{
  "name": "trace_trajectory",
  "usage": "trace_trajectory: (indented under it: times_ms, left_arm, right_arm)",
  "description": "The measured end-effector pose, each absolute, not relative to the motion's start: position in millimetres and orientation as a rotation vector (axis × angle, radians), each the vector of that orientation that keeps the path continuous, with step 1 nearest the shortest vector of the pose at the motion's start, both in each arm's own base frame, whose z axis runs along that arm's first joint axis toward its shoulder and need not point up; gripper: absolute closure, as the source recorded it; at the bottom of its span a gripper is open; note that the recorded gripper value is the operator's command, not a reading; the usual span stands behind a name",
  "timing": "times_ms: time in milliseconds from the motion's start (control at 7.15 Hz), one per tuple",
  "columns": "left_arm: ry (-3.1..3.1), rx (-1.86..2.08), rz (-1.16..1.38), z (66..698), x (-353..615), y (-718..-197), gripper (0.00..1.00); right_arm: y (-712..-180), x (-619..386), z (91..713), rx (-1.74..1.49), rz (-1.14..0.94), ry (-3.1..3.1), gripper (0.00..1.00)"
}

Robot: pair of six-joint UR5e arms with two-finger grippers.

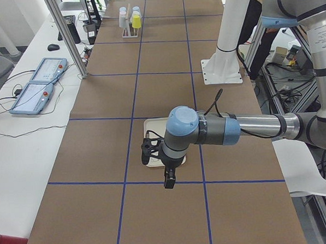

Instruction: Transfer IKEA cup to right arm and place on rack

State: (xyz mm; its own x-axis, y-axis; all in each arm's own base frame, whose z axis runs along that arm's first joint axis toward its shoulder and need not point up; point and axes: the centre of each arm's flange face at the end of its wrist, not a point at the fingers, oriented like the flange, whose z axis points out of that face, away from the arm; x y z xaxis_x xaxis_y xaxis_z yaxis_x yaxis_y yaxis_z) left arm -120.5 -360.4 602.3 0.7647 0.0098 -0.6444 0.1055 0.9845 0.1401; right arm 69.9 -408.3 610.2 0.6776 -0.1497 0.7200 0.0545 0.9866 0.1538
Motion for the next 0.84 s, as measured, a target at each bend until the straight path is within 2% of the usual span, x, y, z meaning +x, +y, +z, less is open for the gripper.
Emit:
trace_trajectory:
  times_ms: [840]
  left_arm:
    - [0.699,0.173,-0.052,602.2,-120.5,-360.5,0.0]
  right_arm:
    - [-411.0,64.0,604.1,0.126,-0.091,-0.848,0.0]
